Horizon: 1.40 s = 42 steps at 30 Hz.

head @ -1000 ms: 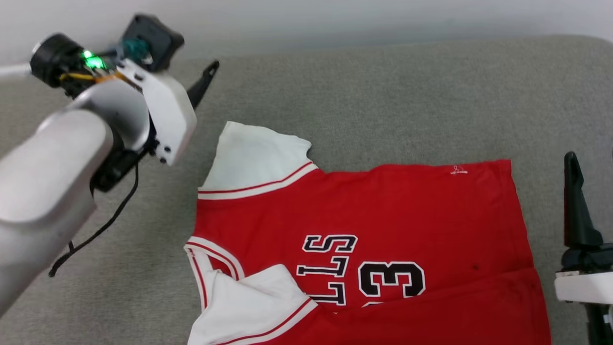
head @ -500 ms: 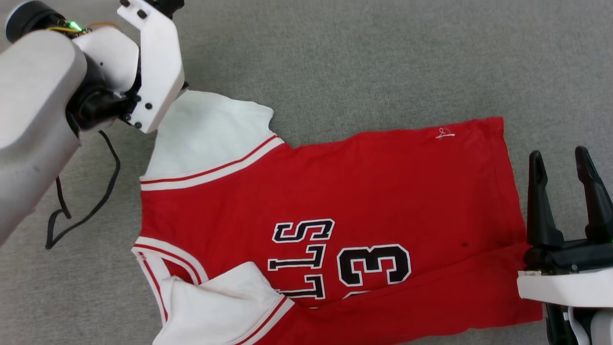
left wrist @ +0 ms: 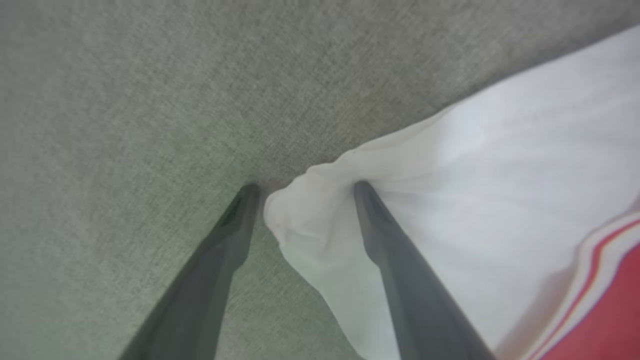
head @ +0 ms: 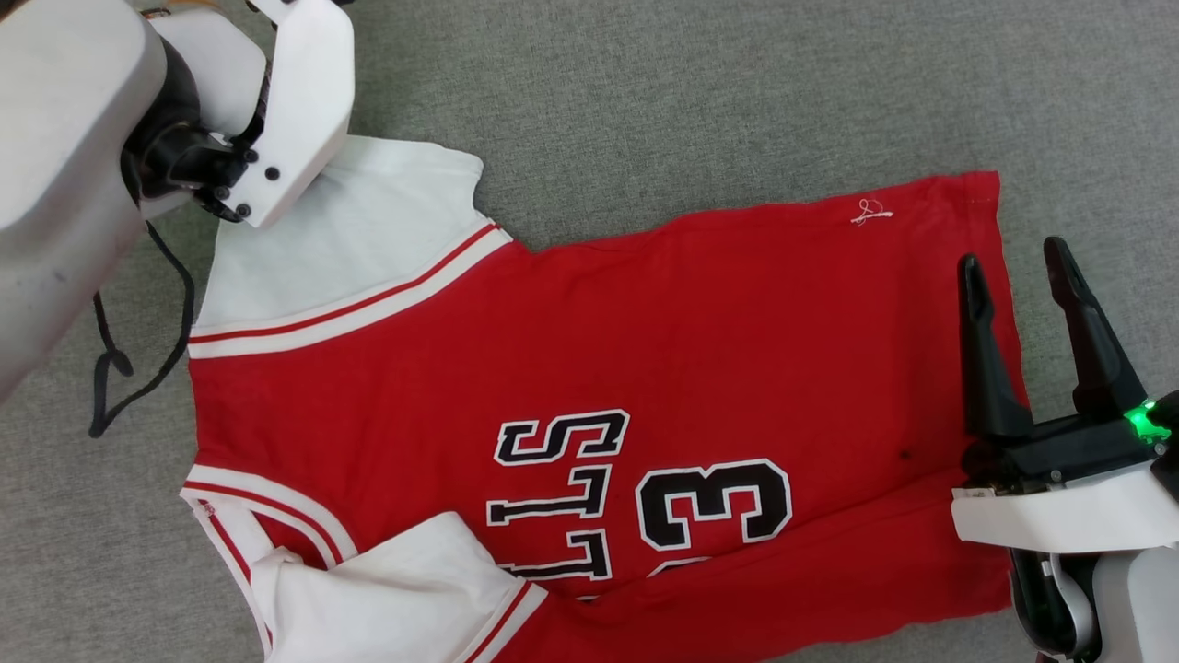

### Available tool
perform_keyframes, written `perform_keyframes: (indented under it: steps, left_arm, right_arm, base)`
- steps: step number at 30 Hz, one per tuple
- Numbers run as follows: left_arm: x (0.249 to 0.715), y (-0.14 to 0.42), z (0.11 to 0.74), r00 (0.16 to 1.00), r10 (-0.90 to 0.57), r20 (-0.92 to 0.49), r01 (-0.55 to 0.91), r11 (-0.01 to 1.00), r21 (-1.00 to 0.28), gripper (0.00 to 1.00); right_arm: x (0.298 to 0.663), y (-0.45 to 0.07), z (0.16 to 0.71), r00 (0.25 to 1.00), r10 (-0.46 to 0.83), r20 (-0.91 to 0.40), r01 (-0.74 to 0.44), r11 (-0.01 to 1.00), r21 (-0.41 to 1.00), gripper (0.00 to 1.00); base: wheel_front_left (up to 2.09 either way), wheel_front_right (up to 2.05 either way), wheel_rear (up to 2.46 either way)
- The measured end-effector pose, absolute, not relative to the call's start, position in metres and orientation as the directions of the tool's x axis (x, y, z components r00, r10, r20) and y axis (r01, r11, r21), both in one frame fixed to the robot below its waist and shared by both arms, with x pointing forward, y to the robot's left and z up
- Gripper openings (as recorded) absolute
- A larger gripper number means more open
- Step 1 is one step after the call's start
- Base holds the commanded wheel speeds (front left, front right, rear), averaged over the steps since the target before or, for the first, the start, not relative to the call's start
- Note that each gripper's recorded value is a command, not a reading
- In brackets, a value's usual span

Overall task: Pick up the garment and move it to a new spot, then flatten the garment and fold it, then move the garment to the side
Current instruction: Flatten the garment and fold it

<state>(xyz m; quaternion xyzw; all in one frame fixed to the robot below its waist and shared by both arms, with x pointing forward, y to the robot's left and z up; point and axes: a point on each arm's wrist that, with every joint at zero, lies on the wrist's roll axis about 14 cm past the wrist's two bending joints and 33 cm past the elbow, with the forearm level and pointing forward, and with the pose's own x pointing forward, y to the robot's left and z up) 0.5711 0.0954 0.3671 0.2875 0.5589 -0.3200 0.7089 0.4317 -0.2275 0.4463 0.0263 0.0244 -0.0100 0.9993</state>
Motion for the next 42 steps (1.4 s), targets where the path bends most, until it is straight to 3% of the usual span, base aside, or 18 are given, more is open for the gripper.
perform_keyframes:
  steps: [1,2,3,11,18,26,27,29,30,35,42]
  left_arm:
    - [0.571,0.095,0.366,0.163,-0.138,-0.977,0.775,0.631,0.041,1.0]
    - [0.571,0.095,0.365,0.163,-0.139,-0.977,0.776,0.63,0.04,0.73]
    - [0.57,0.095,0.366,0.164,-0.138,-0.977,0.778,0.627,0.042,0.01]
    - [0.556,0.091,0.383,0.198,-0.181,-0.963,0.797,0.602,0.051,0.0]
    - [0.536,0.079,0.423,0.267,-0.274,-0.924,0.823,0.564,0.07,0.0]
    - [0.518,0.08,0.457,0.33,-0.339,-0.881,0.824,0.559,0.093,0.0]
    - [0.514,0.082,0.462,0.342,-0.349,-0.873,0.823,0.559,0.099,0.0]
    - [0.512,0.085,0.465,0.352,-0.353,-0.867,0.822,0.559,0.106,0.0]
    - [0.512,0.085,0.465,0.352,-0.353,-0.867,0.822,0.559,0.106,0.0]
    - [0.508,0.086,0.465,0.357,-0.363,-0.861,0.826,0.553,0.109,0.0]
    - [0.511,0.083,0.459,0.358,-0.382,-0.852,0.833,0.543,0.106,0.0]
  right_arm:
    - [0.431,-0.228,0.445,0.998,-0.019,-0.054,0.022,0.998,0.05,1.0]
    - [0.431,-0.229,0.444,0.998,-0.019,-0.057,0.022,0.999,0.049,1.0]
    - [0.431,-0.229,0.443,0.998,-0.019,-0.058,0.022,0.999,0.049,1.0]
    - [0.435,-0.239,0.466,1.0,-0.023,0.004,0.022,1.0,0.02,1.0]
    - [0.453,-0.258,0.523,0.996,0.034,0.082,-0.024,0.992,-0.121,1.0]
    - [0.471,-0.257,0.535,0.975,0.123,-0.188,-0.167,0.955,-0.246,1.0]
    - [0.472,-0.256,0.525,0.937,0.139,-0.32,-0.227,0.939,-0.257,1.0]
    - [0.47,-0.259,0.514,0.881,0.138,-0.453,-0.279,0.925,-0.259,1.0]
    - [0.47,-0.259,0.514,0.881,0.138,-0.453,-0.279,0.925,-0.259,1.0]
    - [0.462,-0.267,0.488,0.679,0.1,-0.727,-0.381,0.895,-0.233,1.0]
    - [0.459,-0.27,0.455,0.425,0.048,-0.904,-0.427,0.891,-0.153,1.0]
  base:
    - [0.0,0.0,0.0]
    - [0.0,0.0,0.0]
    - [0.0,0.0,0.0]
    - [0.0,0.0,0.0]
    - [0.0,0.0,0.0]
    - [0.0,0.0,0.0]
    - [0.0,0.0,0.0]
    - [0.0,0.0,0.0]
    - [0.0,0.0,0.0]
    - [0.0,0.0,0.0]
    - [0.0,0.0,0.0]
